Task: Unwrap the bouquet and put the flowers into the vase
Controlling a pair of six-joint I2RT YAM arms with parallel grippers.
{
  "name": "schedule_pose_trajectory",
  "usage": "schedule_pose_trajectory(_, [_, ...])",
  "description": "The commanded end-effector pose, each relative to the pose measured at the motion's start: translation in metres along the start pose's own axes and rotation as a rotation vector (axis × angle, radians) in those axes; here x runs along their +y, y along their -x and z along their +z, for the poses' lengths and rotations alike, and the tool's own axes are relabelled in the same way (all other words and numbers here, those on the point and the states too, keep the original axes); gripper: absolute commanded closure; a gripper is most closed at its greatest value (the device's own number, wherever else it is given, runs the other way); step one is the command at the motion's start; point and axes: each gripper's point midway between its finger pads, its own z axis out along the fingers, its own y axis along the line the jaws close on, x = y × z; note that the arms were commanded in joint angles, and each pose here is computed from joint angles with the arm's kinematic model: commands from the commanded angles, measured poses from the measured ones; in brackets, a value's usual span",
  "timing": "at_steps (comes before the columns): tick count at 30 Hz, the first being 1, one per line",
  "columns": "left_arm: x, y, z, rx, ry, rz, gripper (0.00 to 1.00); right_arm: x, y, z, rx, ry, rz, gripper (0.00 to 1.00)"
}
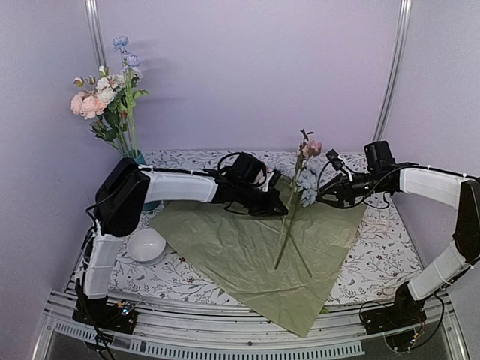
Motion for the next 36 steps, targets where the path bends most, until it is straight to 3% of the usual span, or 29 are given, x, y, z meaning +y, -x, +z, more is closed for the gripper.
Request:
schedule_pose_trajectory(1, [-0.058,0.051,-0.053,-0.208,-0.11,0.079,1.0,0.019,0.032,-0.013,-0.061,0.078,0.001,0.33])
schedule_pose_trajectory(11, [-0.114,0.086,-0.133,-0.547,-0.287,0.145,1.0,0.059,0.068,-0.001,-0.088,0.27,0.014,0.3])
schedule_pose_trajectory(20, [-0.137,0.095,-0.171,-0.679,-0.365,0.188,1.0,0.098,0.072,0.043,-0.066,0.388,0.048,0.32])
schedule_pose_trajectory(23, [-0.139,0.094,-0.179,-0.702,-0.367,0.188,1.0,0.101,0.073,0.048,-0.064,0.396,0.053,0.44])
schedule_pose_trajectory(31, [-0.137,0.092,-0.185,-0.726,-0.37,0.181,1.0,0.098,0.064,0.057,-0.045,0.406,0.101,0.92])
schedule_pose_trajectory(33, [-0.135,0.09,-0.184,-0.724,-0.371,0.181,1.0,0.099,0.064,0.058,-0.042,0.413,0.105,1.0])
schedule_pose_trajectory(34, [-0.135,0.09,-0.184,-0.722,-0.372,0.182,0.98,0.1,0.063,0.058,-0.039,0.413,0.104,1.0])
schedule_pose_trajectory(36, [-0.132,0.09,-0.184,-0.723,-0.363,0.184,0.73,0.1,0.061,0.058,-0.035,0.411,0.101,1.0])
